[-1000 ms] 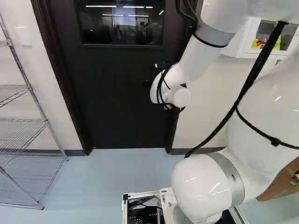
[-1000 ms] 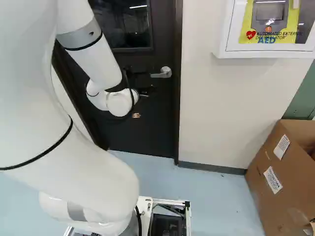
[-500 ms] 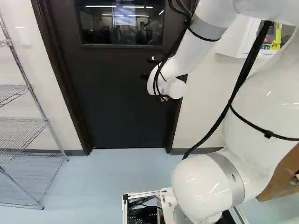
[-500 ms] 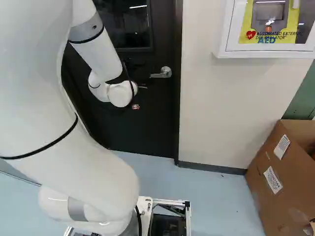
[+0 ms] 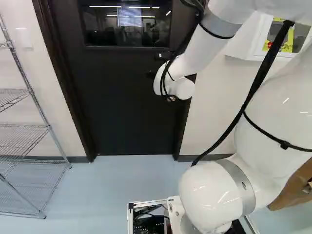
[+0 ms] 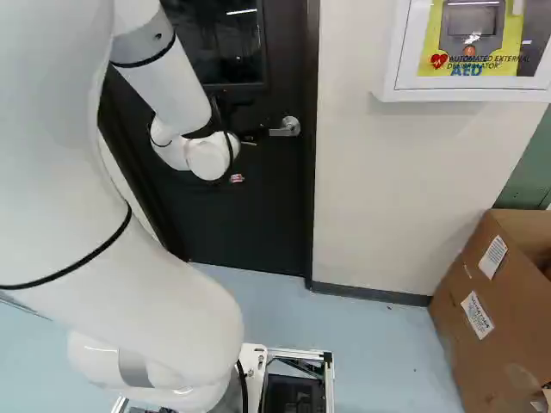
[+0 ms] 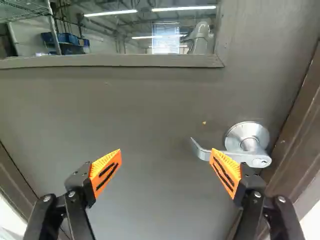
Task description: Open the door and move inside
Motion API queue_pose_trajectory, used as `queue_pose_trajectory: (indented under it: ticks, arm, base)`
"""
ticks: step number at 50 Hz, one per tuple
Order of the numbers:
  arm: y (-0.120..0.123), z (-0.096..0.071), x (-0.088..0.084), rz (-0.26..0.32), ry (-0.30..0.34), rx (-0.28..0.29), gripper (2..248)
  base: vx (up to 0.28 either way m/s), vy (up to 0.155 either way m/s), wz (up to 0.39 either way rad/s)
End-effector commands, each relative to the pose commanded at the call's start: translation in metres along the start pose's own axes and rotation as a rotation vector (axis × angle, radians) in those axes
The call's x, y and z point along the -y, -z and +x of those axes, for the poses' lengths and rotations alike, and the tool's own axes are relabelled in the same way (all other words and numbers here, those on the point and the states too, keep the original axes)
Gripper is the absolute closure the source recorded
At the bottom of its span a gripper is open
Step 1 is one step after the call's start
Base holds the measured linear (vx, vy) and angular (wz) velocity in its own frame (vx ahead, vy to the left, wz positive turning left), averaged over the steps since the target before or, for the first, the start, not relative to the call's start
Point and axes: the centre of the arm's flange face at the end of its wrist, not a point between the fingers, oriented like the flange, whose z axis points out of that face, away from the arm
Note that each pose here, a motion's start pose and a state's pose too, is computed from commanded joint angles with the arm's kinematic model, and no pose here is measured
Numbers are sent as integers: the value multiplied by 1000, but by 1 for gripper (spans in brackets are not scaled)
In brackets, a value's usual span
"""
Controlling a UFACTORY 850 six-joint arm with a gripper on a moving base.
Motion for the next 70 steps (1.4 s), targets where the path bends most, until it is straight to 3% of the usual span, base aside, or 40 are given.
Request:
queue_pose_trajectory:
  ticks: [7,31,53,70]
  arm:
    - [-6,5,0,-1,0,12,3]
    - [-32,15,-3,-17,-15,156,3]
    - [-50,35,-4,-20,-18,133,3]
    - [-53,22,-4,-20,-18,160,3]
  base:
    - [0,0,0]
    - [0,0,0]
    - [0,0,0]
    - [0,0,0]
